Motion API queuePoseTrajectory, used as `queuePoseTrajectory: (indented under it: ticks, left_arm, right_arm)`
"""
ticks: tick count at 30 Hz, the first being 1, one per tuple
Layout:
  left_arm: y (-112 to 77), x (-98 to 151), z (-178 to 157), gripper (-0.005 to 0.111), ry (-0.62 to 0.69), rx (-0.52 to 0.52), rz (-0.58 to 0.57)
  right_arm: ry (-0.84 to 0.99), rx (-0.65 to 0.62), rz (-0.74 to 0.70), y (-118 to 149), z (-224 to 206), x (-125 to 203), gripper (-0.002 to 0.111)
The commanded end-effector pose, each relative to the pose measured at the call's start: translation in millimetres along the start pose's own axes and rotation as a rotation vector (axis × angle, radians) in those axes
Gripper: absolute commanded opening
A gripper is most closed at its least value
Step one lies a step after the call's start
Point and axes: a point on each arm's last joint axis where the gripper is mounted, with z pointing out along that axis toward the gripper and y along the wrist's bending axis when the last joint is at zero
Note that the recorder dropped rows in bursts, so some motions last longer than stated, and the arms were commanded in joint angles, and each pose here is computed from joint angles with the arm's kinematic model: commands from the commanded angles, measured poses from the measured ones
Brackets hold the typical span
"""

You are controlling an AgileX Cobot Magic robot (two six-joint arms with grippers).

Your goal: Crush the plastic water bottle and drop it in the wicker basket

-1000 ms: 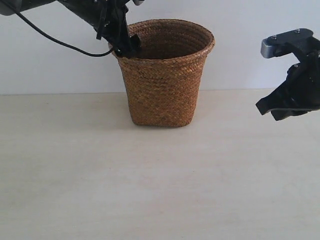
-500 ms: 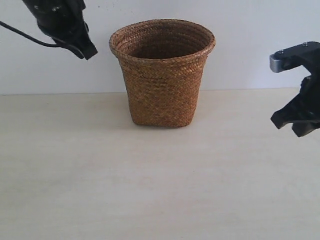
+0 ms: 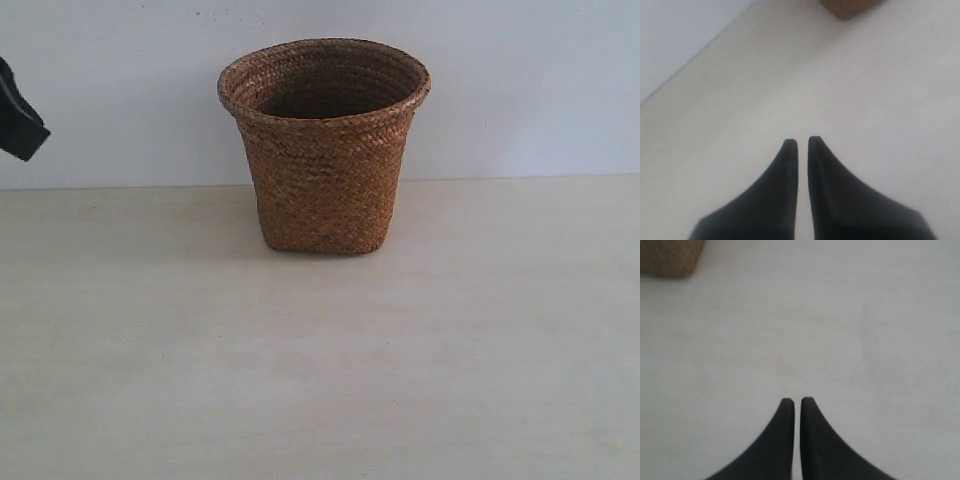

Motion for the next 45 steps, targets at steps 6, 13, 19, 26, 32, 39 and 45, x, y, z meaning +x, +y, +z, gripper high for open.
queuePoseTrajectory:
  ticks: [6,13,19,26,32,39,45]
  left_arm:
    - [-9.8,60.8,-62.0,0.004,-0.405,-0.047,-0.126]
    - [-25.0,107.3,-72.2,0.004,-0.621,-0.043,-0.202]
    - [-34.7,136.3,-77.8,0.004,-0.769,-0.047,-0.221]
    - [-42.0,163.8,-85.0,0.004,-0.875,-0.050,-0.254]
    - [-48.7,185.5,-86.3,0.004,-0.962,-0.030,-0.319]
    - [-56.4,205.9,-88.5,0.004,-1.125,-0.012,-0.360]
    - [-61.9,210.2,-76.8,0.004,-1.164,0.055,-0.435]
  right_arm:
    - [-0.477,0.080,0.041,10.0,-61.7,39.7,0.000]
    - [-0.677,0.109,0.049,17.6,-82.0,80.5,0.000]
    - [-0.808,0.117,0.060,22.4,-85.1,109.6,0.000]
    - [-0.913,0.135,0.066,25.9,-81.7,140.4,0.000]
    - [-0.982,0.122,0.094,29.4,-80.2,162.0,0.000]
    - [-1.117,0.067,0.178,33.6,-90.7,179.8,0.000]
    - [-1.085,0.046,0.218,32.7,-72.2,186.2,0.000]
